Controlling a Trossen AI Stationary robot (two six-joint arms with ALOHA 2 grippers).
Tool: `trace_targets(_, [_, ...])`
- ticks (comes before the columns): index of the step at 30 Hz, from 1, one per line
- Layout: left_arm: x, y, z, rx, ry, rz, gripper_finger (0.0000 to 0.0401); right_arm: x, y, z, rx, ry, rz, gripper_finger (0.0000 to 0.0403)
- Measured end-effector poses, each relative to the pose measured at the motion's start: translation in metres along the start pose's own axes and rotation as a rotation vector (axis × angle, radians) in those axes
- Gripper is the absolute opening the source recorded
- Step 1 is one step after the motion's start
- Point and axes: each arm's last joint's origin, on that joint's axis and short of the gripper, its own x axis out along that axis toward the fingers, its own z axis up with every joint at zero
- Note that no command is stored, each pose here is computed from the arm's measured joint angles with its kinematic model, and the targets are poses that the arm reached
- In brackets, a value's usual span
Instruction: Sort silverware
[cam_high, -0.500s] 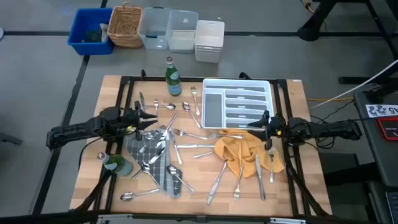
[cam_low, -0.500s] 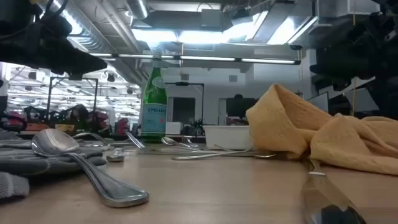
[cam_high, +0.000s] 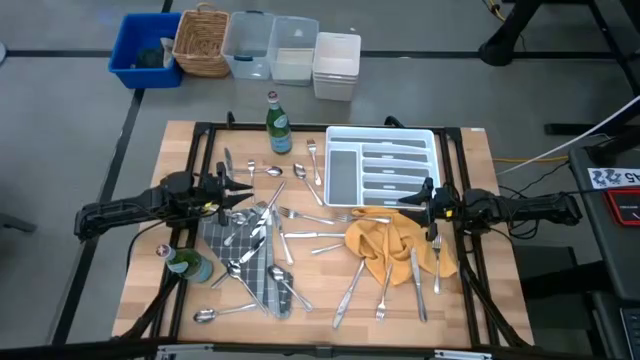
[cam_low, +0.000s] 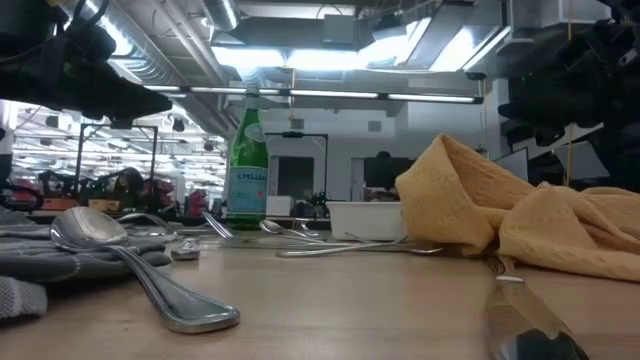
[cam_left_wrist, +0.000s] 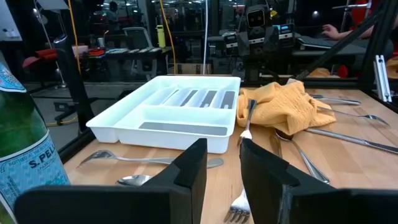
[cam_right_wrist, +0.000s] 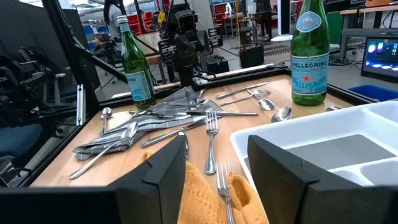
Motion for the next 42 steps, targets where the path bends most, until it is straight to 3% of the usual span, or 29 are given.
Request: trace_targets(42, [0.0,0.0,0.0001,0.0,0.0,0.0,0.0086,0.0,0.0002,0.0014,0.007,-0.014,0.001,0.0175])
